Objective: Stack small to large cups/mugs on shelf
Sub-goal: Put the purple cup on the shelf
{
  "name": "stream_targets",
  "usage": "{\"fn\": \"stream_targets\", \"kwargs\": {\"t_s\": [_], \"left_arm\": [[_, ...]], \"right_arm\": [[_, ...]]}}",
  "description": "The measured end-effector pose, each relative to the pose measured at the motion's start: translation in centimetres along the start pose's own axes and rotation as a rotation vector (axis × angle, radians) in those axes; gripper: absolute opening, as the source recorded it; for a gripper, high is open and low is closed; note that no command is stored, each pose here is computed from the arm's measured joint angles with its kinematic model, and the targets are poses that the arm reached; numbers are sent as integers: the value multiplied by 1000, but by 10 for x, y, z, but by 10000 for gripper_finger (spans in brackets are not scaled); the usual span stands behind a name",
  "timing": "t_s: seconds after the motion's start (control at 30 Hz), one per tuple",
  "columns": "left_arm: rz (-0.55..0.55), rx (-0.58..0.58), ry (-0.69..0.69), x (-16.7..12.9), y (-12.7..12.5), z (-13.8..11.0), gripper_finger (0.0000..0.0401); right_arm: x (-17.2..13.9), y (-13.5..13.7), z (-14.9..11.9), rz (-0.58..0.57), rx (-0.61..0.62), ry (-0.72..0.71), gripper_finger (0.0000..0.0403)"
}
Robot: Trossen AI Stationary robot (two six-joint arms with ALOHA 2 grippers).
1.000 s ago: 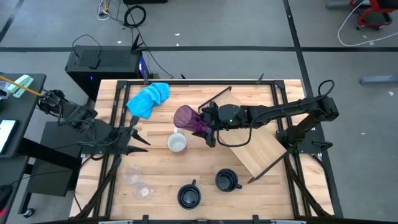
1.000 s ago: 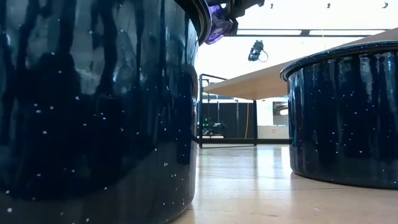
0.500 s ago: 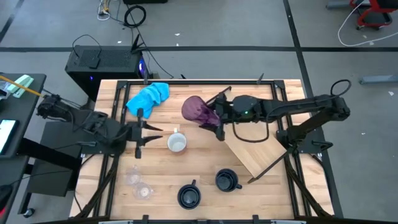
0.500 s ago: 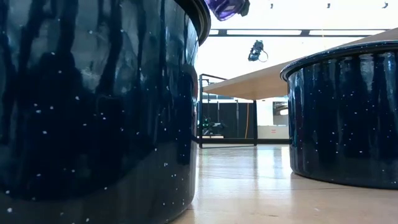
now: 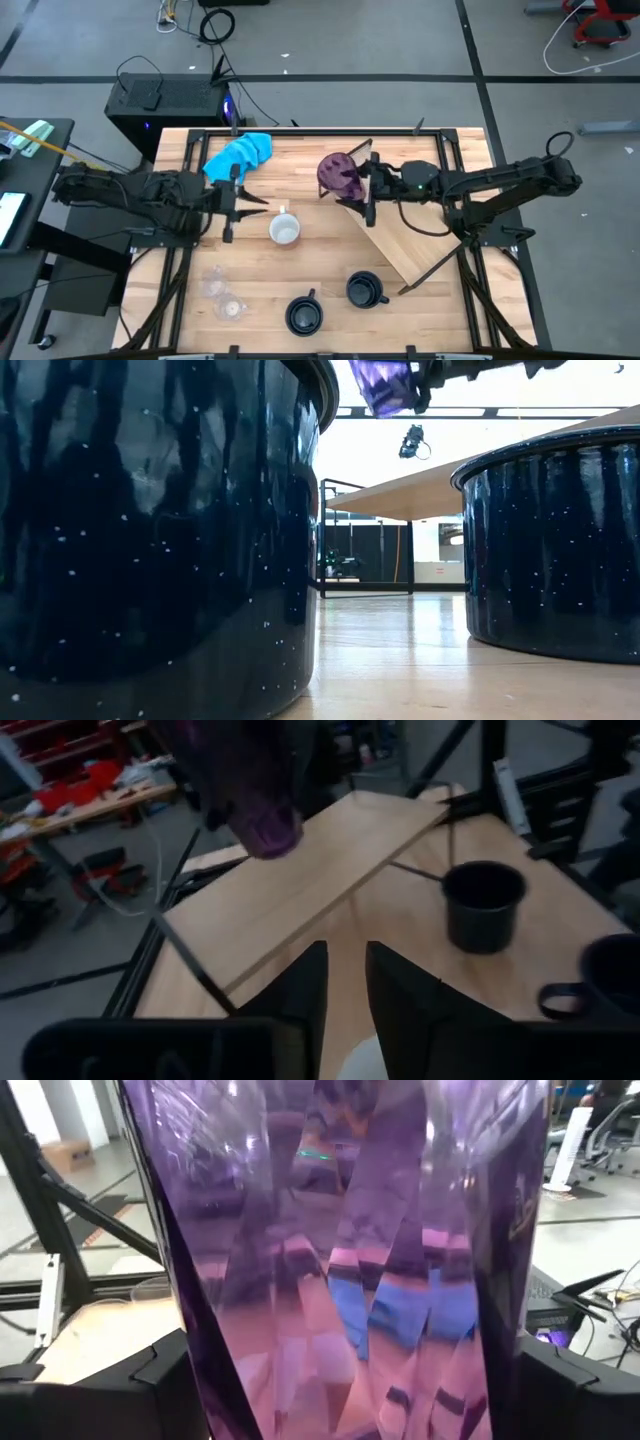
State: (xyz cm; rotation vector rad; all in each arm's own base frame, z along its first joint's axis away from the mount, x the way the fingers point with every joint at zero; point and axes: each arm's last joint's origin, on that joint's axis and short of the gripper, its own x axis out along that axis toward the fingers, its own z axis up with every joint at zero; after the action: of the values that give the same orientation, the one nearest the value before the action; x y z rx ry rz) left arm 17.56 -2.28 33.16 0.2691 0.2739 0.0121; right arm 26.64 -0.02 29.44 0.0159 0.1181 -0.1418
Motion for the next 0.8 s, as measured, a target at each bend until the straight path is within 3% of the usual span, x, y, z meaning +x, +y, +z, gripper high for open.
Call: {"fn": "stream_targets", "kwargs": {"t_s": [0.27, 0.33, 0.8], "left_arm": [[73, -23, 96, 39, 11, -12, 69], [46, -33, 115, 47, 16, -14, 75], [32, -36, 122, 87, 52, 16, 129]], "right_arm": [[-3, -13, -37, -44, 33, -12, 348], [-4, -14, -43, -50, 41, -4, 348], [-13, -19, -72, -70, 52, -64, 348]]}}
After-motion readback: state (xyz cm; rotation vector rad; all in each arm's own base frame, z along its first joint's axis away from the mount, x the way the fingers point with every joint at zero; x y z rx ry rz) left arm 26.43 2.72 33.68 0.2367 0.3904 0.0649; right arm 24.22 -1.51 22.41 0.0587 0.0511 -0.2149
